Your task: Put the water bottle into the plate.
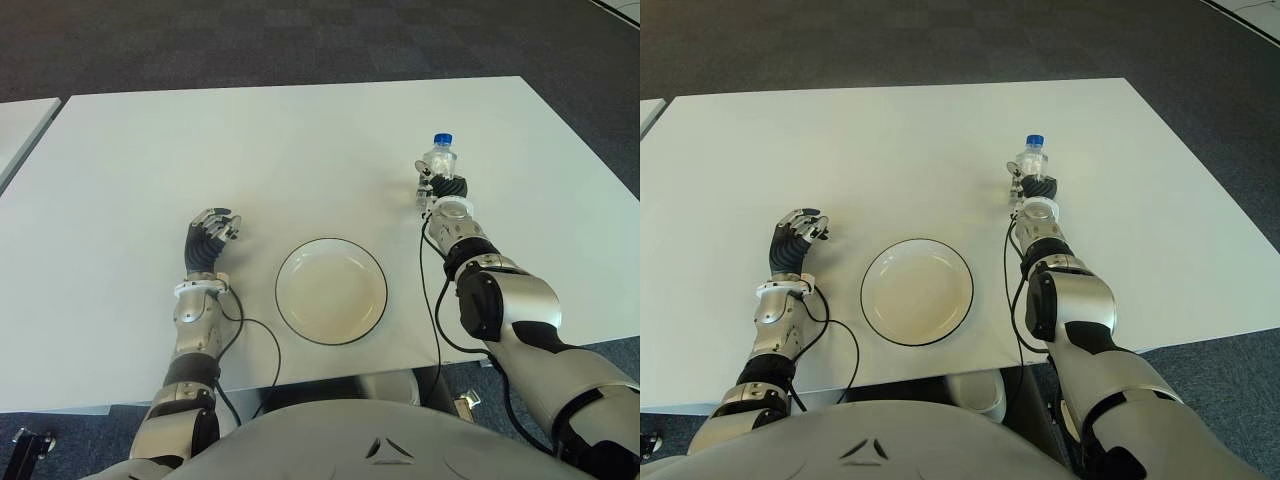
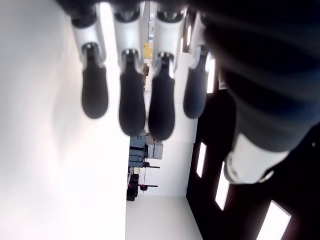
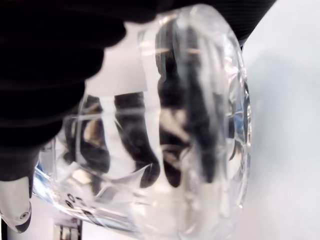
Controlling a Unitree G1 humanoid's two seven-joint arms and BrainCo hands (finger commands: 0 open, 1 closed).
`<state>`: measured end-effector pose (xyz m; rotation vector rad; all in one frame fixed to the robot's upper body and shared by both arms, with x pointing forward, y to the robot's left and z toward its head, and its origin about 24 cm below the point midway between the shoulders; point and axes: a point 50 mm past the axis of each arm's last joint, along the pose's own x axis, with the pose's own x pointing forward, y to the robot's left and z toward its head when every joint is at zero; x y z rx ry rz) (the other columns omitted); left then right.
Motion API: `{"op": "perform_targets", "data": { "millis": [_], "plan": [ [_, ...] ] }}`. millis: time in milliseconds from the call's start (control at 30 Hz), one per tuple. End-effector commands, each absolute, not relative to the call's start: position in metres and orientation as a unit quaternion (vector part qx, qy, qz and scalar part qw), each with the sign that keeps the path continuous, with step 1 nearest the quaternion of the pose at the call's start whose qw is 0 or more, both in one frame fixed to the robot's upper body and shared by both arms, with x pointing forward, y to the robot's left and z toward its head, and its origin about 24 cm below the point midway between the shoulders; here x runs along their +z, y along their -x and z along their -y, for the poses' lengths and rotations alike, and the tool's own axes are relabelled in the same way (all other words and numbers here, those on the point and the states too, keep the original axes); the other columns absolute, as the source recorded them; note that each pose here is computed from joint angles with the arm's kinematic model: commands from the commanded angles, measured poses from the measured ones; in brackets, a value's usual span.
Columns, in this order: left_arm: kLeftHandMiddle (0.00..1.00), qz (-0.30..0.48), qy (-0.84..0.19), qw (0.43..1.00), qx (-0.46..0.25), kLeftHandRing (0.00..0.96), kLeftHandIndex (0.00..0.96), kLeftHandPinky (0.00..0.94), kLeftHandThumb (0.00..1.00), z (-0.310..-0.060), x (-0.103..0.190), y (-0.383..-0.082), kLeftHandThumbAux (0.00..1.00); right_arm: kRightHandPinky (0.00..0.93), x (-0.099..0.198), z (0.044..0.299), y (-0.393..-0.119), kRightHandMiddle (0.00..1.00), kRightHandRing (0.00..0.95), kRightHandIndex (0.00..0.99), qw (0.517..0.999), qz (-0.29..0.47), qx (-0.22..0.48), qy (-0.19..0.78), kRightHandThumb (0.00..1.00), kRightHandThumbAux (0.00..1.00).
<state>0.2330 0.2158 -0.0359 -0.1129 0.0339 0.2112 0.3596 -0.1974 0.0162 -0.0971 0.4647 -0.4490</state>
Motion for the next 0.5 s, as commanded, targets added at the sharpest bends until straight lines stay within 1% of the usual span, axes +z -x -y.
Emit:
{"op": "perform_targets", "data": {
  "millis": [33, 133, 267, 333, 400, 467, 500],
  "plan": [
    [0.597, -0.070, 0.064, 0.989, 0.116, 0.581, 0.435, 0.561, 0.709, -0.213, -0.055, -0.220, 0.710, 0.737, 0.008, 0.179, -0.357, 0.727, 0.726, 0.434, 0.953, -0.229, -0.200, 0.013, 0.697, 0.730],
    [0.595, -0.069, 0.064, 0.989, 0.116, 0.578, 0.435, 0.553, 0.708, -0.213, -0.055, -0.219, 0.710, 0.744, 0.010, 0.179, -0.358, 0.732, 0.730, 0.435, 0.960, -0.208, -0.189, 0.014, 0.698, 0.730],
    [0.591, -0.068, 0.068, 0.989, 0.116, 0.573, 0.435, 0.551, 0.708, -0.213, -0.055, -0.219, 0.710, 0.782, 0.011, 0.179, -0.358, 0.751, 0.752, 0.436, 0.974, -0.170, -0.150, 0.028, 0.699, 0.729],
    [0.592, -0.068, 0.068, 0.989, 0.116, 0.574, 0.435, 0.557, 0.708, -0.213, -0.055, -0.219, 0.710, 0.810, 0.016, 0.174, -0.359, 0.773, 0.781, 0.437, 0.982, -0.137, -0.122, 0.032, 0.700, 0.729],
    [0.592, -0.068, 0.068, 0.989, 0.115, 0.576, 0.435, 0.562, 0.708, -0.212, -0.055, -0.219, 0.710, 0.830, 0.018, 0.172, -0.360, 0.791, 0.803, 0.438, 0.985, -0.124, -0.111, 0.033, 0.700, 0.729],
    [0.594, -0.068, 0.069, 0.989, 0.115, 0.577, 0.435, 0.565, 0.708, -0.212, -0.055, -0.220, 0.710, 0.842, 0.027, 0.159, -0.362, 0.808, 0.819, 0.438, 0.994, -0.069, -0.080, 0.031, 0.701, 0.729],
    [0.595, -0.068, 0.069, 0.989, 0.114, 0.578, 0.435, 0.567, 0.709, -0.212, -0.055, -0.220, 0.710, 0.847, 0.033, 0.150, -0.361, 0.820, 0.829, 0.438, 0.997, -0.028, -0.059, 0.029, 0.701, 0.730]
  ]
}}
